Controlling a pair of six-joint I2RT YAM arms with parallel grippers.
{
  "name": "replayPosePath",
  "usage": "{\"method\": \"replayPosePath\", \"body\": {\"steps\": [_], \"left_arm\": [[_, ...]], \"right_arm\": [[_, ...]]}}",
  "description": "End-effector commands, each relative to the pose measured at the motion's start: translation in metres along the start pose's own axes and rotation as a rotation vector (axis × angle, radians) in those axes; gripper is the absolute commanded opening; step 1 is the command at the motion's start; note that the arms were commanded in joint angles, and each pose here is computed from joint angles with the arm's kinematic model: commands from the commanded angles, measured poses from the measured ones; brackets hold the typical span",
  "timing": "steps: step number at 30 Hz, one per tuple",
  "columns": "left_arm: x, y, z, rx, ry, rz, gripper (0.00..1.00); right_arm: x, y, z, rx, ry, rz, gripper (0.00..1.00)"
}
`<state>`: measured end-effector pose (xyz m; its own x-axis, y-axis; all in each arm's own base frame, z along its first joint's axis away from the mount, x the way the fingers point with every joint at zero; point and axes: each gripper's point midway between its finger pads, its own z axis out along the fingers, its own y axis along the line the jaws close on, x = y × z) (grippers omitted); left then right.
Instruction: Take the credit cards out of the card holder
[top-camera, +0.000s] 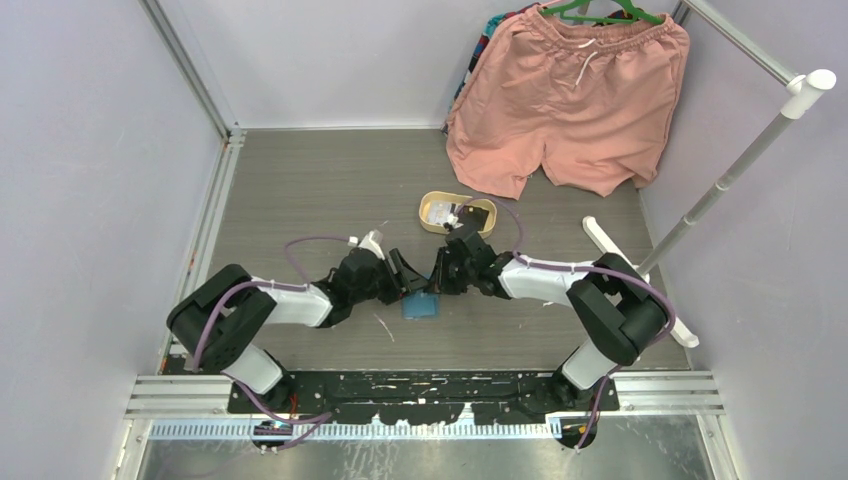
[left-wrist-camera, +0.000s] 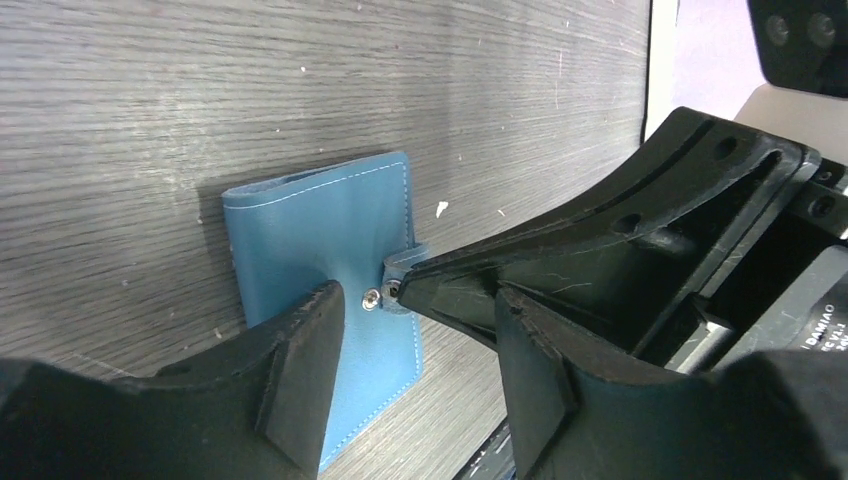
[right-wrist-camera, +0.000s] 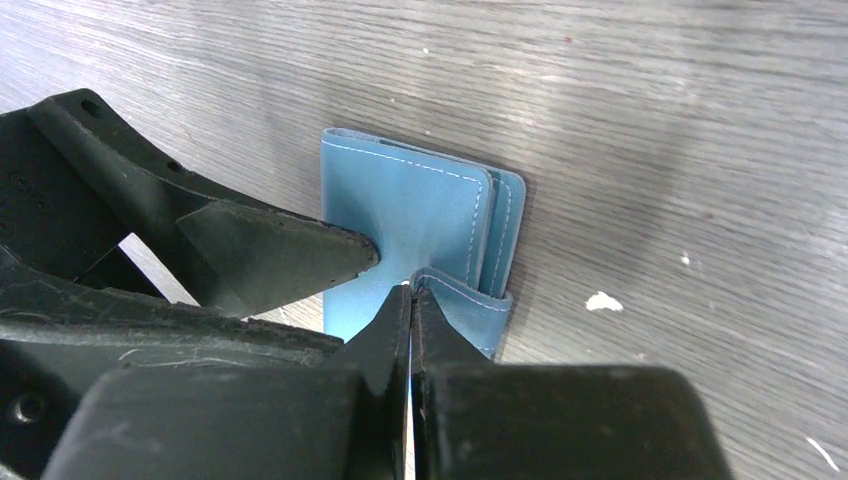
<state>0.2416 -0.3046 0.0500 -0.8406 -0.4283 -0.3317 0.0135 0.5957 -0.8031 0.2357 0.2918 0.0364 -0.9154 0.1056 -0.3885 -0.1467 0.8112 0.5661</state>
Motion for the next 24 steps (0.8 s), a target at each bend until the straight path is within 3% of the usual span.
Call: {"method": "replayPosePath", "body": {"steps": [1,14,21,24], "left_arm": [[-0.008,0.024,-0.011,-0.097,-0.037,0.021,0.60],[-0.021,0.038,-0.032,-0.186,-0.077,0.049,0.60],[-0.011,0.056,-0.028,-0.231,-0.034,0.059,0.47],[-0.007,0.062,-0.027,-0.245,-0.024,0.064,0.46]], "right_arm": [[-0.004,0.004,0.008,-0.020,-0.030,-0.008,0.01],[0.003,-0.004,0.013,-0.003,-0.009,-0.007,0.01],[0.002,-0.002,0.013,-0.003,-0.007,-0.016,0.01],[0.003,-0.002,0.013,-0.003,-0.004,-0.016,0.01]]}}
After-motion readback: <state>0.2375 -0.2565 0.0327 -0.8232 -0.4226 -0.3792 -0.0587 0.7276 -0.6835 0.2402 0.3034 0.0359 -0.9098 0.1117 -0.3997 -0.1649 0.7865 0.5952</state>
